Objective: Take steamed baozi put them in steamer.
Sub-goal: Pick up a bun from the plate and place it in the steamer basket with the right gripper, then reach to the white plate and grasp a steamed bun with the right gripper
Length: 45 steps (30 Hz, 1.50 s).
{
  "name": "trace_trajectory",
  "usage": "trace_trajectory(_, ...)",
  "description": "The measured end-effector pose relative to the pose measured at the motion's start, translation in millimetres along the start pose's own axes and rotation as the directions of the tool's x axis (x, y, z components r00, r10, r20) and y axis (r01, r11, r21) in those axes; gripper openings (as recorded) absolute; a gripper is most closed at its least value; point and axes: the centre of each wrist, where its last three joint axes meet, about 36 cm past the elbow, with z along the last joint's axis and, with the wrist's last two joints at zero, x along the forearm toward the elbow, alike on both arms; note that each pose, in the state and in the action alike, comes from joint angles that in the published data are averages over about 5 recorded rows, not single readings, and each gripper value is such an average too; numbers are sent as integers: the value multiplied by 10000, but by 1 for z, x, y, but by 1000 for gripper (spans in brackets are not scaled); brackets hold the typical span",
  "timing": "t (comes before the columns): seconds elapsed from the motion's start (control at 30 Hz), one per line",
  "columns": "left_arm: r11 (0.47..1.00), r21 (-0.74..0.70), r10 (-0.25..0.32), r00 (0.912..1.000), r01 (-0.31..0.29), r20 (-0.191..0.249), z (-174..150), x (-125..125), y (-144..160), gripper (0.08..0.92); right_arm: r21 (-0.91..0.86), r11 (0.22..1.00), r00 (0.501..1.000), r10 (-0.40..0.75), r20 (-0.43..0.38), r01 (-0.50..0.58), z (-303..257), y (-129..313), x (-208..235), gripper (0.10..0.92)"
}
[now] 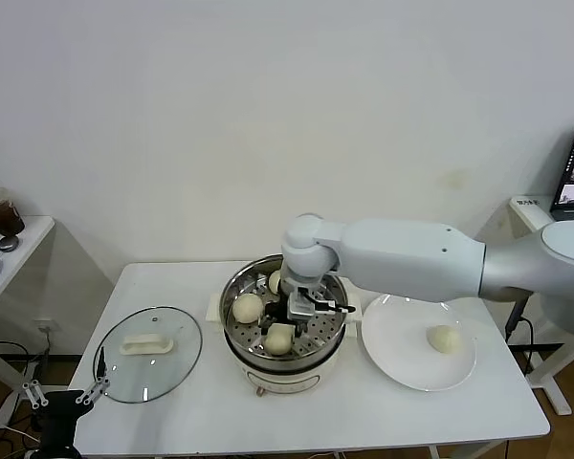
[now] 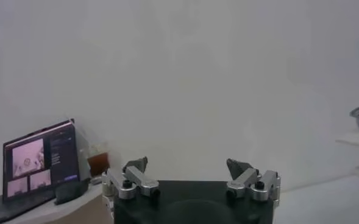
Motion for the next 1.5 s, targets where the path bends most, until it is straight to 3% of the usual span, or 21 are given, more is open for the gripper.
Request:
trace_trajectory(0.2, 10000, 28, -14, 10000, 14, 60, -1, -3, 0, 823, -405, 9989, 9991, 211, -371, -226, 9, 9, 27, 801)
trace_trajectory(0.47, 10000, 22, 74, 9999, -74, 142, -2, -7, 1, 823, -3173, 9432, 9901, 612, -1264, -988, 24, 61, 80, 823)
trace_trajectory(0.6, 9999, 33, 169, 9997, -169, 185, -3, -10, -1, 823, -5210, 8415, 9825, 573, -1774, -1431, 27, 106, 100, 823)
trace_trajectory(0.77, 9996, 55, 282, 9994, -283, 203, -2, -12, -4, 823, -7310, 6592, 9747, 127, -2233, -1761, 26, 174, 116, 823)
trace_trajectory(1.07, 9992, 54, 389, 9991, -390, 192, -3, -12, -6, 823, -9032, 3888, 9685, -880, -2328, -1818, 16, 288, 97, 823)
trace_trajectory(1.27, 9992, 9, 387, 9991, -387, 159, -5, -12, -5, 823, -9484, 2698, 9680, -1384, -2093, -1665, 10, 347, 66, 823)
trace_trajectory(1.5, 9991, -26, 414, 9991, -414, 72, -4, -9, -7, 823, -9680, 1918, 9629, -1840, -1975, -1619, 8, 390, 34, 823)
